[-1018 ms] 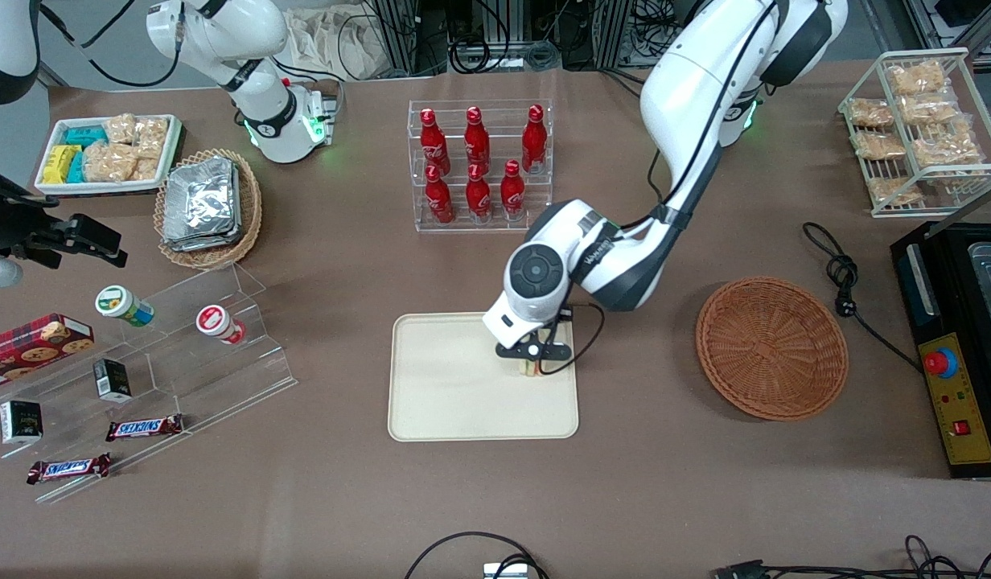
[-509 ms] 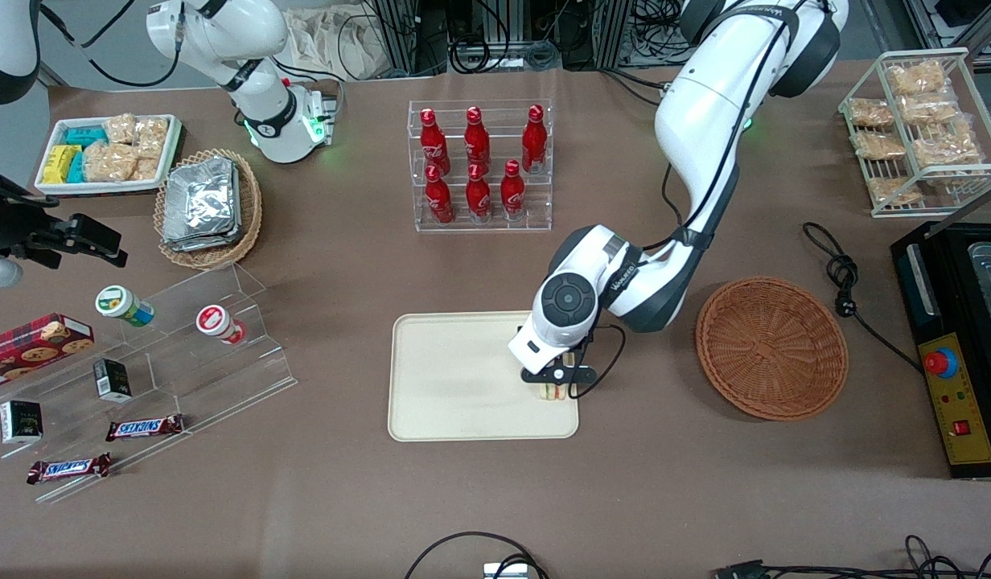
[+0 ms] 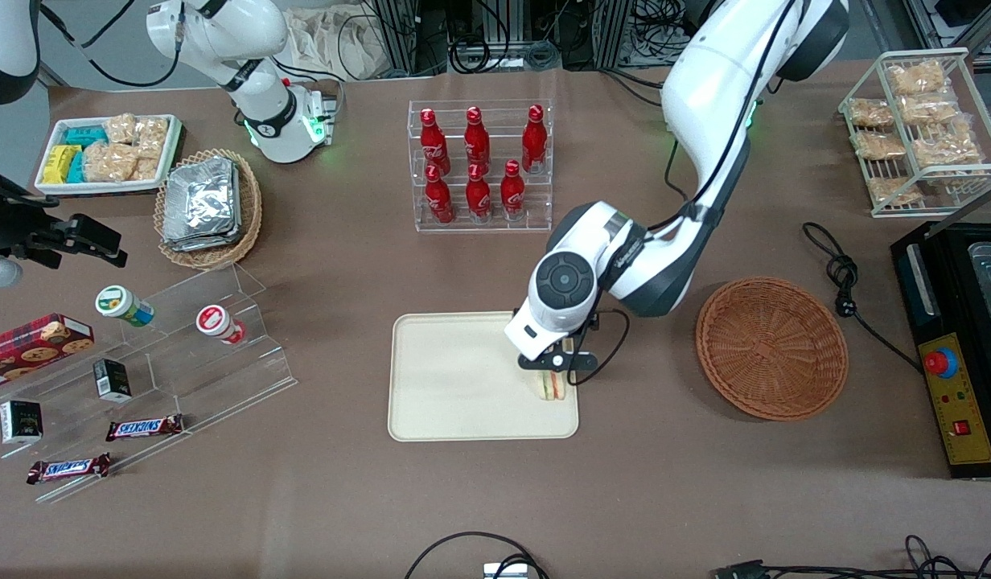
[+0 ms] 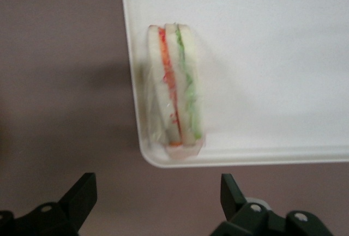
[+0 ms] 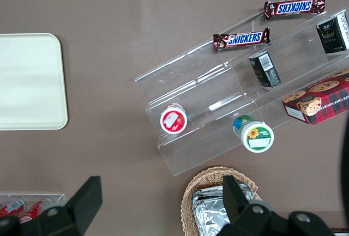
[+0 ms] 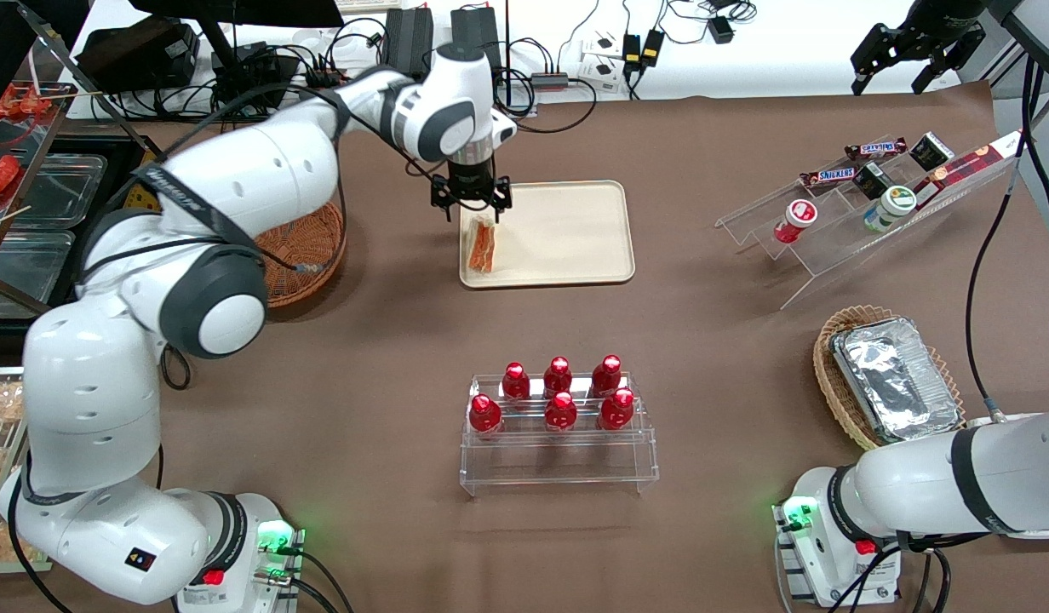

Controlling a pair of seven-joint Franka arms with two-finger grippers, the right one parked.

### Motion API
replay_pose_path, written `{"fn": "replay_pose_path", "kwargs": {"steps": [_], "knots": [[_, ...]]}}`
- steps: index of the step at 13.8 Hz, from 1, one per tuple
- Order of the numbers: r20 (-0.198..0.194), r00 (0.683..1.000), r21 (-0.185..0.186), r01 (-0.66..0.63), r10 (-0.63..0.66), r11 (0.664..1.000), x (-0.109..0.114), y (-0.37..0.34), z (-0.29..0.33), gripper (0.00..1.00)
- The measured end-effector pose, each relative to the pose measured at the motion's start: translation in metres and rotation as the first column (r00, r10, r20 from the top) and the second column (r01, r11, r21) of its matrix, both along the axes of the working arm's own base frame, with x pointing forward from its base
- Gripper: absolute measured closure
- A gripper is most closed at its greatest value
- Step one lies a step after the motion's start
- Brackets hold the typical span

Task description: Place sandwich from basket to tray

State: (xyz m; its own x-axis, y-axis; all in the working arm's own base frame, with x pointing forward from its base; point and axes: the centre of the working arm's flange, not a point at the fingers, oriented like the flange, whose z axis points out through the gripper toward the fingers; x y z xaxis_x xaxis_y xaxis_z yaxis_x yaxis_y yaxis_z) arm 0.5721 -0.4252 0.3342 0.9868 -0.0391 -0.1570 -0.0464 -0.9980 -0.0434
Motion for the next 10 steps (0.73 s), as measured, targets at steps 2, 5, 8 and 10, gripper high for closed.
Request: {"fn": "replay_pose_path", "kwargs": {"steps": [2,5,8,10], "knots": [[0.001,1.000,0.023,0.026,-0.026,0.999,-0.023,0.011,0.038,0.00],[0.010,0.993,0.043,0.117,-0.118,0.992,-0.070,0.048,0.091,0.00],[-0.016,0.987,0.045,0.161,-0.160,0.986,-0.076,0.121,0.137,0.00],[-0.038,0.985,0.035,0.168,-0.166,0.985,-0.059,0.179,0.156,0.00]]}}
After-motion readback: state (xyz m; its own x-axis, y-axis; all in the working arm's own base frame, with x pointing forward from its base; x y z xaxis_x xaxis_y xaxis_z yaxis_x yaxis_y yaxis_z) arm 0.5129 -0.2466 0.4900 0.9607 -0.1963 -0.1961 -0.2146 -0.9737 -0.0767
